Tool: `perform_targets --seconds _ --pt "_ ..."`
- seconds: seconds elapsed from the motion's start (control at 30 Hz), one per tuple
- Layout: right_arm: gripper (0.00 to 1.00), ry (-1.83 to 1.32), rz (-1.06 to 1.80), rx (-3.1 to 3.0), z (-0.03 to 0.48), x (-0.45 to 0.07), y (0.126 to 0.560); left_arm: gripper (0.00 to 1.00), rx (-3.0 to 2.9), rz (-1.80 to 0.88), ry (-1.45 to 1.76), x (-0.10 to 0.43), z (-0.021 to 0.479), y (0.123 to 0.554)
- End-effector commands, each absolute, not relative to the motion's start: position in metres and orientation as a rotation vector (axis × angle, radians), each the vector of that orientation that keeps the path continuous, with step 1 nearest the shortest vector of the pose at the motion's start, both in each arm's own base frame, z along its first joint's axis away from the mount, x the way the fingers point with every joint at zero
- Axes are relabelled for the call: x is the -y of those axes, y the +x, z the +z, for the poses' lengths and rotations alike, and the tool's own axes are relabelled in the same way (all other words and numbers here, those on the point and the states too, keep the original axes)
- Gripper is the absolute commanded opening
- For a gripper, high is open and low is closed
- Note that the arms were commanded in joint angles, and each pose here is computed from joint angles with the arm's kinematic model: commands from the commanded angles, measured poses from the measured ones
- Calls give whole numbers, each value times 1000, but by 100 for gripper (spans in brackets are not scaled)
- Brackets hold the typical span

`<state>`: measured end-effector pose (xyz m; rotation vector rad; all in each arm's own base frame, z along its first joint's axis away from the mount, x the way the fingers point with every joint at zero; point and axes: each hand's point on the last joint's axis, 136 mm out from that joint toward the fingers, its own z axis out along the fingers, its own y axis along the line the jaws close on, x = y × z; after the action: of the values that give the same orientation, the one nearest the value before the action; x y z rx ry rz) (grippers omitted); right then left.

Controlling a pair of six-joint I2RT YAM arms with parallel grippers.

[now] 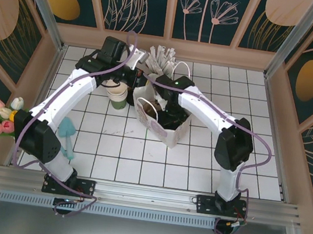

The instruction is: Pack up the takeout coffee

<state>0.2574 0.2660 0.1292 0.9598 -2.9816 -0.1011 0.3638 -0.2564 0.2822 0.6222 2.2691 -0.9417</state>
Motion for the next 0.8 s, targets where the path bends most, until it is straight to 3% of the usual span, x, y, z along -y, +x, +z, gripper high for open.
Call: perform_targets --seconds 0.0,0.77 --pt "51 924 -157 2959 134 -274 248 0 -2248 -992 667 258 298 350" --pt "50 858 -62 3054 132 -266 275 0 -2286 -1018 657 259 285 348"
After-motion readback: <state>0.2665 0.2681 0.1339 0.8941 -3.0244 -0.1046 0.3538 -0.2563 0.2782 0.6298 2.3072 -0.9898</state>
